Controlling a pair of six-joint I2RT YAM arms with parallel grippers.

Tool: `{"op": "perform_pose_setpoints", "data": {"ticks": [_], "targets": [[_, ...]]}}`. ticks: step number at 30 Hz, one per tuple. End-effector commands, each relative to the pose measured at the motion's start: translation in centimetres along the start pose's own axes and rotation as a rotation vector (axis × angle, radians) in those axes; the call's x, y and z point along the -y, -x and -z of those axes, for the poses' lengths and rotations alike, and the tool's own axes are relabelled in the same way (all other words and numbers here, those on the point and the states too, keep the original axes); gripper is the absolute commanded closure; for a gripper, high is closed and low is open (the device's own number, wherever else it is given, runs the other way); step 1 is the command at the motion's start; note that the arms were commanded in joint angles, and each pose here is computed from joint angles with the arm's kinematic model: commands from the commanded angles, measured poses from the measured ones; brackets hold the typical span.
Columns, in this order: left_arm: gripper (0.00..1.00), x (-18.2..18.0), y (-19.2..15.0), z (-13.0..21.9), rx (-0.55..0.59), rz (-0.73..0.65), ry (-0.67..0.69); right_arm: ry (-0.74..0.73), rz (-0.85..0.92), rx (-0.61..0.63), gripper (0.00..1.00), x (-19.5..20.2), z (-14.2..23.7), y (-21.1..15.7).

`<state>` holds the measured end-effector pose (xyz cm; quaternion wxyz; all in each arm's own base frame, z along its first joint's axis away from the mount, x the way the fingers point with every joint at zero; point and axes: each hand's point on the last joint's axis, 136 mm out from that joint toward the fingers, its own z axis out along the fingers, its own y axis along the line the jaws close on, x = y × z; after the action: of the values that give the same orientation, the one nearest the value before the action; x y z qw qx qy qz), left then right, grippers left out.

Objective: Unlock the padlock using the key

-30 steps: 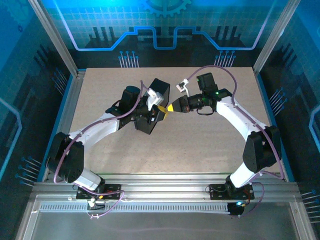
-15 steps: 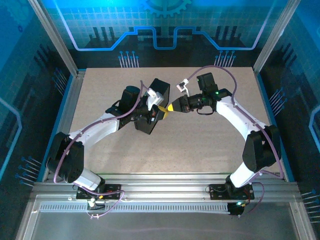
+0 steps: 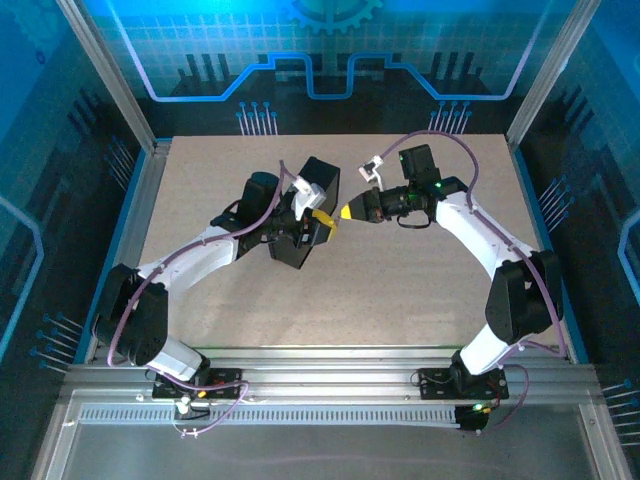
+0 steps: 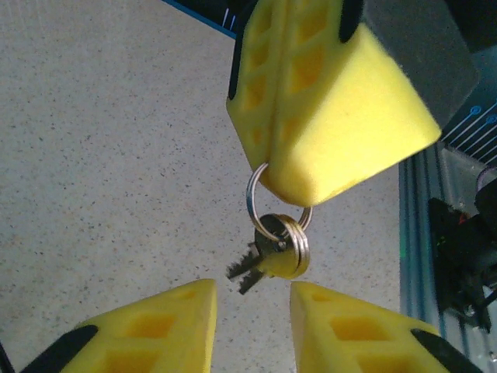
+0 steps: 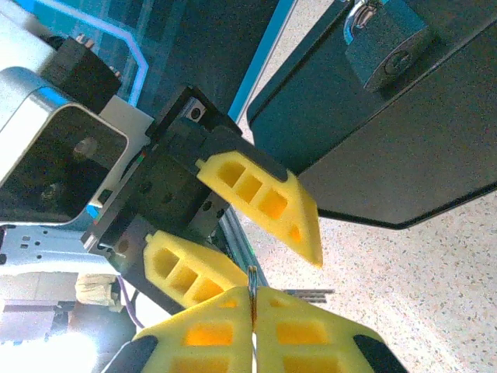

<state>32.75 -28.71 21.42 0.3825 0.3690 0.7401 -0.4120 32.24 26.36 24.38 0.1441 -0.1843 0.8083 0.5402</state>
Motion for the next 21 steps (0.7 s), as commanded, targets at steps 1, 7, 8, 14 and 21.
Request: {"op": "perform_pose_setpoints", "data": {"ticks": [1, 7, 8, 14, 21], "targets": [[0.57, -0.3, 0.9, 0.4, 0.035, -0.011, 0.021, 0.024, 0.009, 0.003, 0.93, -0.4, 0.3, 0.1], [0.50, 0.0, 1.1, 0.5, 0.057, -0.029, 0.010, 0.048, 0.023, -0.004, 0.93, -1.4, 0.2, 0.0], [0.49, 0.1, 1.2, 0.4, 0.060, -0.029, 0.006, 0.052, 0.027, -0.009, 0.93, -1.6, 0.0, -0.1], [0.50, 0.0, 1.5, 0.1, 0.074, -0.038, 0.012, 0.059, 0.035, -0.024, 0.94, -2.2, -0.6, -0.4], [0.87, 0.4, 1.4, 0.1, 0.070, -0.037, -0.016, 0.043, 0.030, -0.024, 0.93, -2.0, -0.5, -0.4]]}}
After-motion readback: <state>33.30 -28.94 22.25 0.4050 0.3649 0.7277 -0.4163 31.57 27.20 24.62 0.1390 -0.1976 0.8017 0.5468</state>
